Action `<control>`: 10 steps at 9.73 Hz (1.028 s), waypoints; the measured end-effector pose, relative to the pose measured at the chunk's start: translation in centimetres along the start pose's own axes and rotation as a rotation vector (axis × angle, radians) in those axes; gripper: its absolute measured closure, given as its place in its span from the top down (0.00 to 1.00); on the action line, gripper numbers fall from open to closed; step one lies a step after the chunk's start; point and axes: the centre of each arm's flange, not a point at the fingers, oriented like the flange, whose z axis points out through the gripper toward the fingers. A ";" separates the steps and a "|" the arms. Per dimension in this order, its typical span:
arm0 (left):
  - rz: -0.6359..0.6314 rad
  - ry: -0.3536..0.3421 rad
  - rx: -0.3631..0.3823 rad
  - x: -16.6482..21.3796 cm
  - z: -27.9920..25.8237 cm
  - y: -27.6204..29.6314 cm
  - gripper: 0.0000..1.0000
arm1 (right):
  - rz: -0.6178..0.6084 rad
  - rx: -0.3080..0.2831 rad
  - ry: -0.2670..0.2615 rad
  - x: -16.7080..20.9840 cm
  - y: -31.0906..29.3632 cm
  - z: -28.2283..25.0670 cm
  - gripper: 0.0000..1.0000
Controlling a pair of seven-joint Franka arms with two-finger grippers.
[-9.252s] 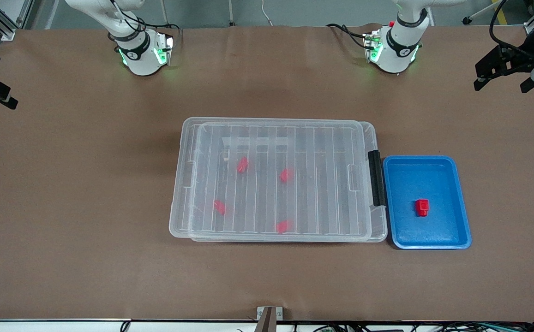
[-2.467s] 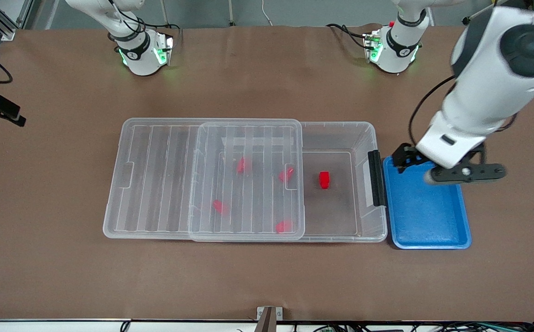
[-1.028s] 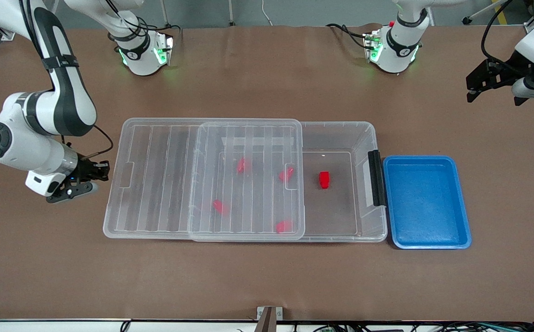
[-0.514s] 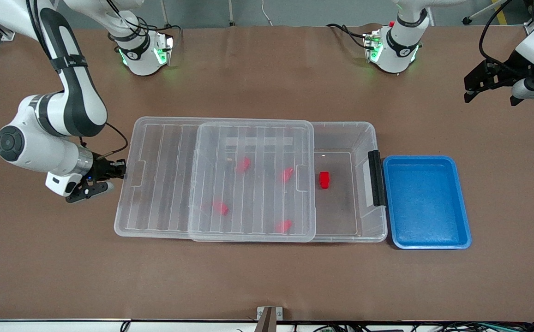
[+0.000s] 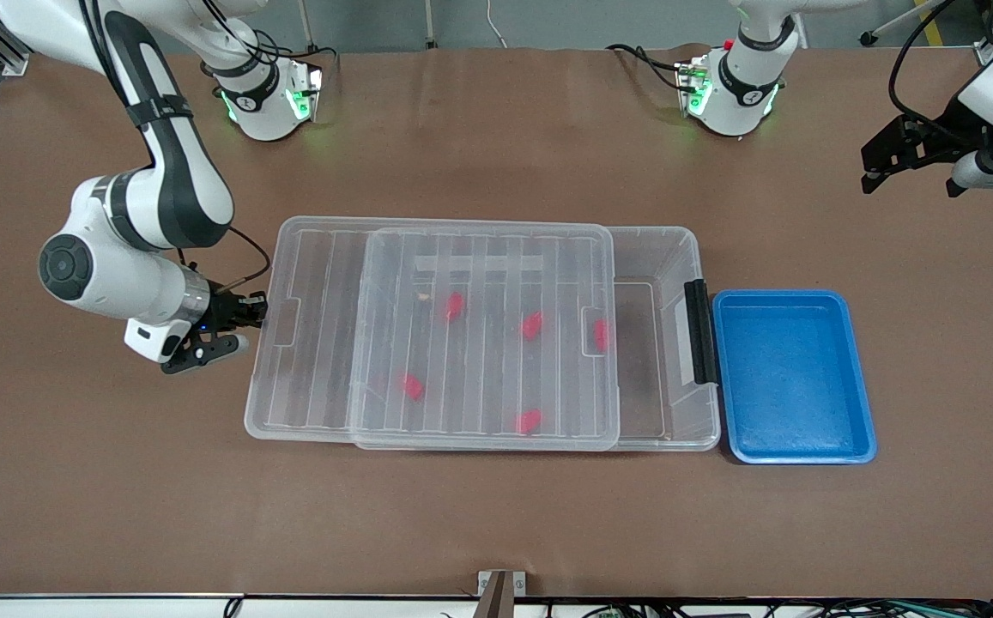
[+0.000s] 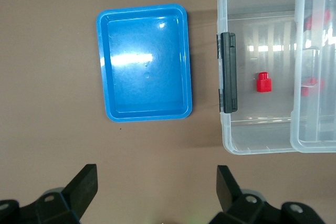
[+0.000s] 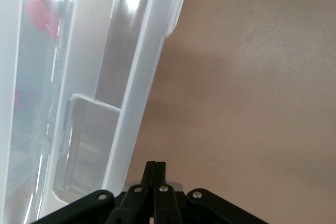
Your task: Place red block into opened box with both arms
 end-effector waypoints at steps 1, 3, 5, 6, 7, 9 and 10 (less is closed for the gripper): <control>0.000 -0.001 0.000 0.0 0.1 0.0 1.00 | 0.009 -0.002 -0.001 0.4 -1.0 0.2 0.01; 0.001 -0.003 0.000 0.1 0.2 0.0 1.00 | 0.008 -0.005 -0.005 1.4 -3.0 0.8 0.01; 0.001 -0.004 0.000 0.1 0.2 0.0 1.00 | 0.015 -0.008 -0.008 2.2 -4.9 1.4 0.01; 0.001 -0.004 0.000 0.1 0.2 0.1 1.00 | 0.019 -0.010 -0.008 2.6 -5.9 1.6 0.01; 0.001 -0.004 0.000 0.1 0.2 0.0 1.00 | 0.021 -0.011 -0.009 2.9 -6.6 1.9 0.01; 0.001 -0.004 0.000 0.1 0.2 0.0 1.00 | 0.018 -0.013 -0.011 3.2 -7.5 2.2 0.01; 0.001 -0.004 0.000 0.1 0.2 0.0 1.00 | 0.020 -0.012 -0.012 3.3 -8.0 2.3 0.01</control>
